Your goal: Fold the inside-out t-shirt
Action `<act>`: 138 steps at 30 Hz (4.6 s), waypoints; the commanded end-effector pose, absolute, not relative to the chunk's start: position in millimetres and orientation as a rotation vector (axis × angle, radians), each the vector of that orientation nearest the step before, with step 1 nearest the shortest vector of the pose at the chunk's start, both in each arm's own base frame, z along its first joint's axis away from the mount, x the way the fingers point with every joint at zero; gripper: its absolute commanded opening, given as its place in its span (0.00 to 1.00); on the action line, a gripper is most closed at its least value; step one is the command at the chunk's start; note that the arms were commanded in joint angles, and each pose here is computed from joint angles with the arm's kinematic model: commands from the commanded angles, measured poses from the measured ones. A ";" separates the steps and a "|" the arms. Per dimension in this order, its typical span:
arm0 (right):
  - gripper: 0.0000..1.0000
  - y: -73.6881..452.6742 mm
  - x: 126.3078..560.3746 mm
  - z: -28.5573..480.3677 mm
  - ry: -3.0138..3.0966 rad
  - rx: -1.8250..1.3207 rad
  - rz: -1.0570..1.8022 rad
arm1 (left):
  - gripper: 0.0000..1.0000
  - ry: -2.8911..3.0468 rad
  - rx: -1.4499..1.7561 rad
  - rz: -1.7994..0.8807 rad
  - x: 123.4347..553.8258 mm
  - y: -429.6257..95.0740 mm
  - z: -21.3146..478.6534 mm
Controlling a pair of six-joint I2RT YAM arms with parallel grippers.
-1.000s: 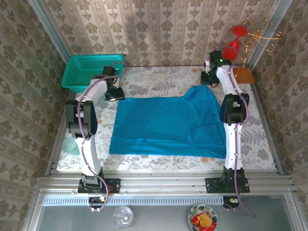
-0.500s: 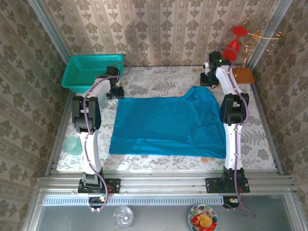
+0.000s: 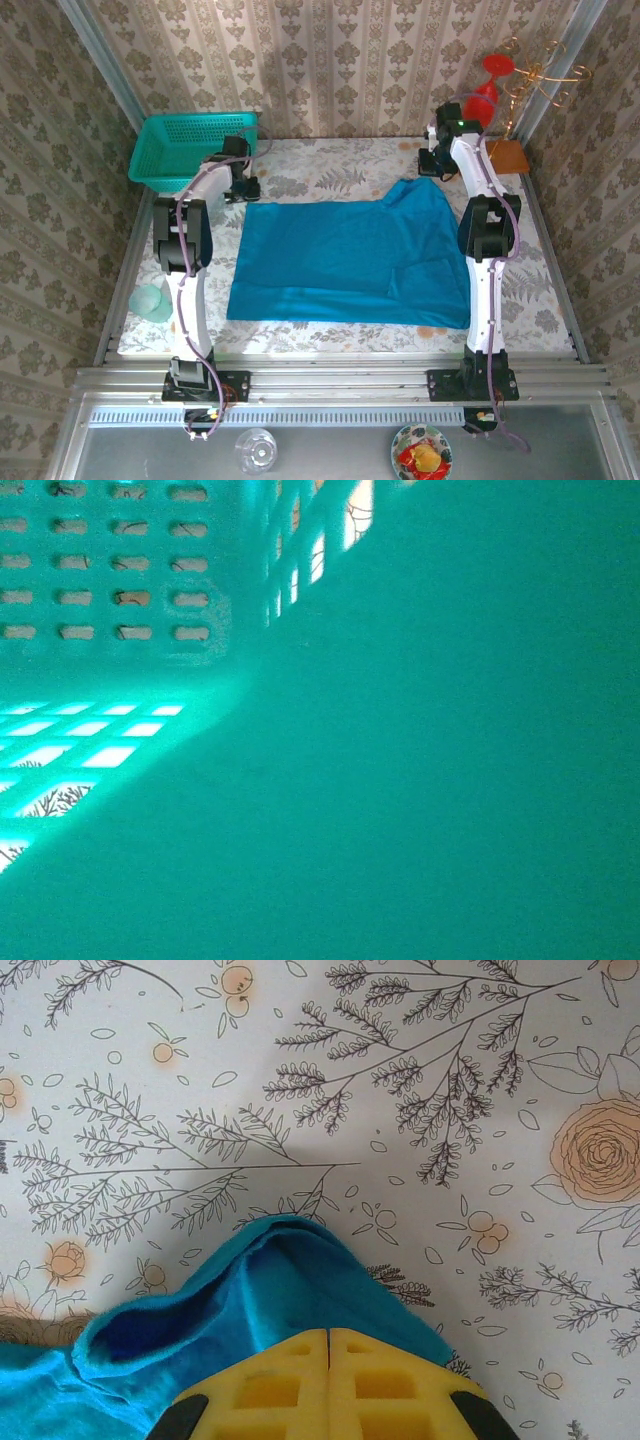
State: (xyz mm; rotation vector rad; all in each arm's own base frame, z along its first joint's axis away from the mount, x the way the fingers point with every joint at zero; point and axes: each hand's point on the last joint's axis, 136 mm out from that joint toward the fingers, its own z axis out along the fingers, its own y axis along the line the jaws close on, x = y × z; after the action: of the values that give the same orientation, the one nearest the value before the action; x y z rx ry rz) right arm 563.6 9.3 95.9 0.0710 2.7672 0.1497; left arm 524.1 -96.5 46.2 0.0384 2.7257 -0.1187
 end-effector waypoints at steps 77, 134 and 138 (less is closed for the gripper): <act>0.00 3.3 539.9 145.3 2.765 0.042 0.047 | 0.30 2.379 -0.240 -0.254 513.1 -85.4 43.4; 0.01 1.3 533.0 155.8 2.765 0.038 0.030 | 0.22 2.362 -0.337 -0.320 510.5 -83.1 38.2; 0.01 1.8 533.3 157.1 2.762 0.039 0.035 | 0.25 2.374 -0.344 -0.284 509.8 -78.4 38.7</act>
State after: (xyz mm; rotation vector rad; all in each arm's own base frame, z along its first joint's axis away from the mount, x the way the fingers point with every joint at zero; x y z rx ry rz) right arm 539.8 1.7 126.7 0.0692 2.7971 0.0594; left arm 518.8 -83.9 40.6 -0.3358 2.3440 -0.3265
